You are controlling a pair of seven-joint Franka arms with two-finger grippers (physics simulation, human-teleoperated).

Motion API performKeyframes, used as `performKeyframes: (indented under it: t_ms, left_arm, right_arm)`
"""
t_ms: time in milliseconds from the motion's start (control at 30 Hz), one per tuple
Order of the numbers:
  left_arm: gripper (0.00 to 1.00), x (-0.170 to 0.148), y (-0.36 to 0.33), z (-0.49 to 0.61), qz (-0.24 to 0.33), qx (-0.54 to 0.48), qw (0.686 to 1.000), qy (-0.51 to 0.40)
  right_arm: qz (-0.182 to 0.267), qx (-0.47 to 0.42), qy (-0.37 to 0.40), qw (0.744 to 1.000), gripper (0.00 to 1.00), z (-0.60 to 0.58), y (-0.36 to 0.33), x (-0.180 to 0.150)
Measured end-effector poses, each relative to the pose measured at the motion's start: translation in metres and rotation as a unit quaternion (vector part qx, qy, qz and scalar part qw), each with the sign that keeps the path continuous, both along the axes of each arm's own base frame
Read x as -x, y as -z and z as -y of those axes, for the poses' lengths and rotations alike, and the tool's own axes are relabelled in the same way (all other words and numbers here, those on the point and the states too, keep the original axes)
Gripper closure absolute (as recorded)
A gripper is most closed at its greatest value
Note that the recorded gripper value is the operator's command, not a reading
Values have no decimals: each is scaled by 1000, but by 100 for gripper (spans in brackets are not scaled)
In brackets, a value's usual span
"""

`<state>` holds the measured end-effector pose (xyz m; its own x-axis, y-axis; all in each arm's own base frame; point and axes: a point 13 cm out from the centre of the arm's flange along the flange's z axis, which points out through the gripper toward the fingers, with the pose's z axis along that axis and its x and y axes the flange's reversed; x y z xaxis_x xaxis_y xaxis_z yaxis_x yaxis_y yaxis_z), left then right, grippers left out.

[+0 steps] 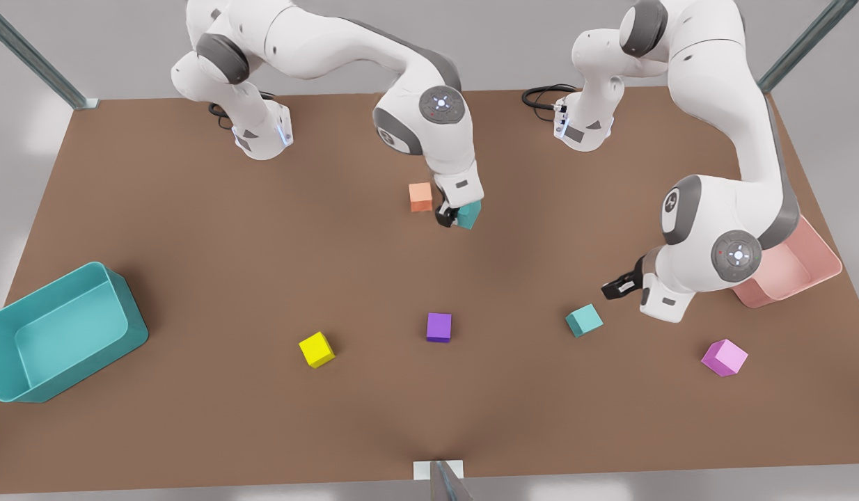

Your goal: Stack the two blue cubes on top of each other

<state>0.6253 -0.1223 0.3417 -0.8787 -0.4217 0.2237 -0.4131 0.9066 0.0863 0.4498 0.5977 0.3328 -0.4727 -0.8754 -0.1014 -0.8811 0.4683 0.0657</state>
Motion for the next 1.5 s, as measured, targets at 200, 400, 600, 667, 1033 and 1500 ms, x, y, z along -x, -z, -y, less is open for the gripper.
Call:
performKeyframes:
  t_ms: [200, 400, 600, 667, 1033, 1500]
  left_arm:
    - [0, 5, 74, 83, -20, -5, 999, 46]
    - [0, 49, 188, 25, -46, -5, 999, 27]
    - [0, 21, 216, 23, 9, 30, 999, 38]
    - [0, 15, 228, 19, 19, 28, 998, 46]
    - [0, 4, 276, 4, 38, 19, 995, 87]
    - [33, -14, 287, -5, 65, 13, 992, 111]
  right_arm:
    - [-12, 17, 45, 999, 56, -15, 141, -44]
    - [-4, 18, 53, 998, 56, -39, 226, -28]
    - [14, 15, 55, 998, 31, -56, 266, -14]
    - [23, 13, 61, 998, 15, -58, 268, -16]
    - [38, -36, 90, 995, 0, -63, 42, -7]
    - [-118, 149, 547, 816, 0, 614, -24, 83]
